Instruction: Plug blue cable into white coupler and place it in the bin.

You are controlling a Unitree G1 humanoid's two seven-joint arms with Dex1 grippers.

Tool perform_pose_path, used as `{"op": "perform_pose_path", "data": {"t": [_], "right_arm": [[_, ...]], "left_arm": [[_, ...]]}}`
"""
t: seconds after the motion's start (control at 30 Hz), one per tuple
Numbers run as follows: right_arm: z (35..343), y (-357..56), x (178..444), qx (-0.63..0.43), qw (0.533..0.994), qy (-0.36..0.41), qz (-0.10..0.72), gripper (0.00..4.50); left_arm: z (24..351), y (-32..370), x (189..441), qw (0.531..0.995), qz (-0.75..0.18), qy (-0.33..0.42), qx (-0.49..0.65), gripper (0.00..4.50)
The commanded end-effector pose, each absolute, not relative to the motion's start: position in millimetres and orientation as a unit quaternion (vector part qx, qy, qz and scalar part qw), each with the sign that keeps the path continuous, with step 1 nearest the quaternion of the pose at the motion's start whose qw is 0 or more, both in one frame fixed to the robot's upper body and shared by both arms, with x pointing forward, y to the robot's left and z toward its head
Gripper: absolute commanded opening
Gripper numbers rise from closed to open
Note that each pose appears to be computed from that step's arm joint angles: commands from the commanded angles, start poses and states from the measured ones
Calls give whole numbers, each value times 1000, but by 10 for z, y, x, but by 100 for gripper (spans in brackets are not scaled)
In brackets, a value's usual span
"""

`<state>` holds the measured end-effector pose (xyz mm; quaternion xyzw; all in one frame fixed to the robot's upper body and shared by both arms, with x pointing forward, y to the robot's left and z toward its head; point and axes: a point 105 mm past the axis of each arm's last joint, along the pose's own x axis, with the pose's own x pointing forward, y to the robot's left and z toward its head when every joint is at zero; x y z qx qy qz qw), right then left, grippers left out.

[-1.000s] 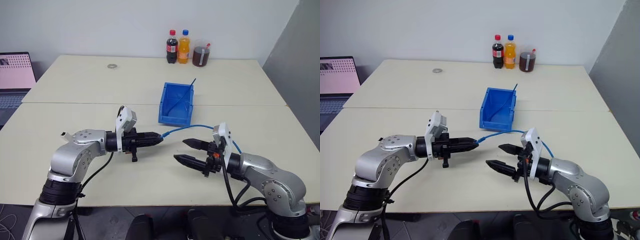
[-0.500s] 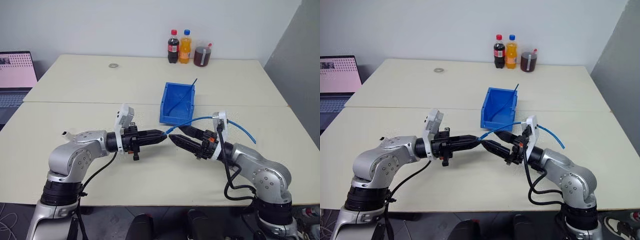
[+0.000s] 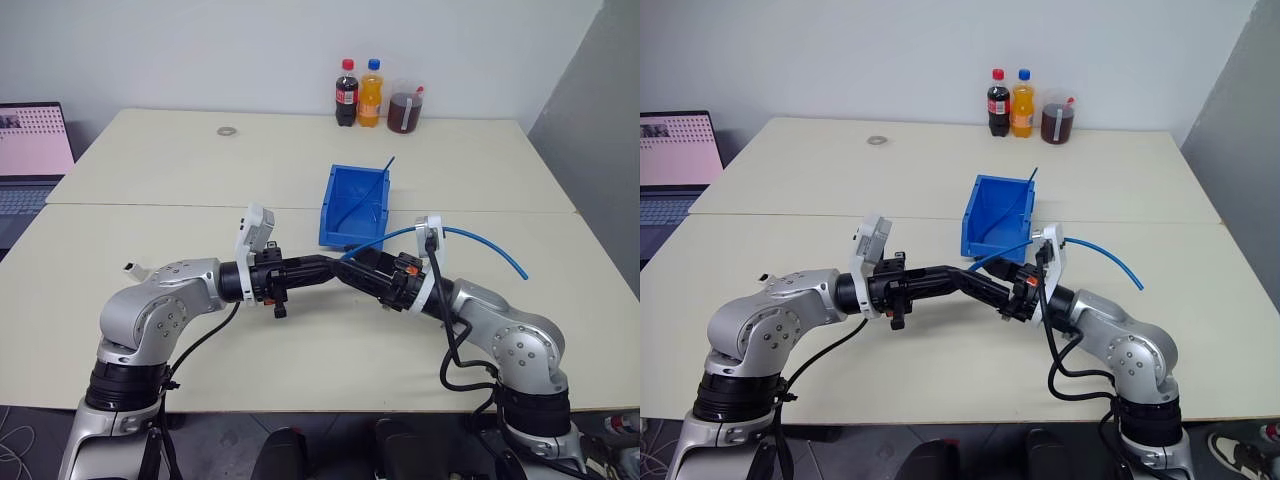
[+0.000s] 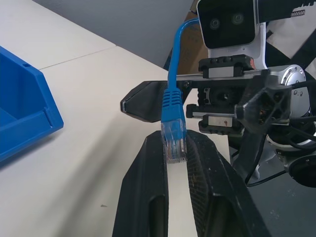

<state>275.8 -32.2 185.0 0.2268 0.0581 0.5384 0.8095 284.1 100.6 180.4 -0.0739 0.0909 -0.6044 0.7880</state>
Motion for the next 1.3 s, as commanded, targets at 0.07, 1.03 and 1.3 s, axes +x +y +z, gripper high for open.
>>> {"op": "perform_pose_path", "data": {"t": [0.07, 1.03, 1.3], "right_arm": [[1975, -327, 2728, 234, 799, 35, 553, 259], [1958, -318, 2723, 224, 795, 41, 562, 11], [1878, -364, 2771, 203, 805, 48, 556, 11]], "left_arm": [[1917, 991, 2792, 782, -617, 69, -62, 25], [1805, 986, 2894, 800, -596, 63, -9, 219], [1830, 1160, 2892, 839, -541, 58, -4, 392]]}}
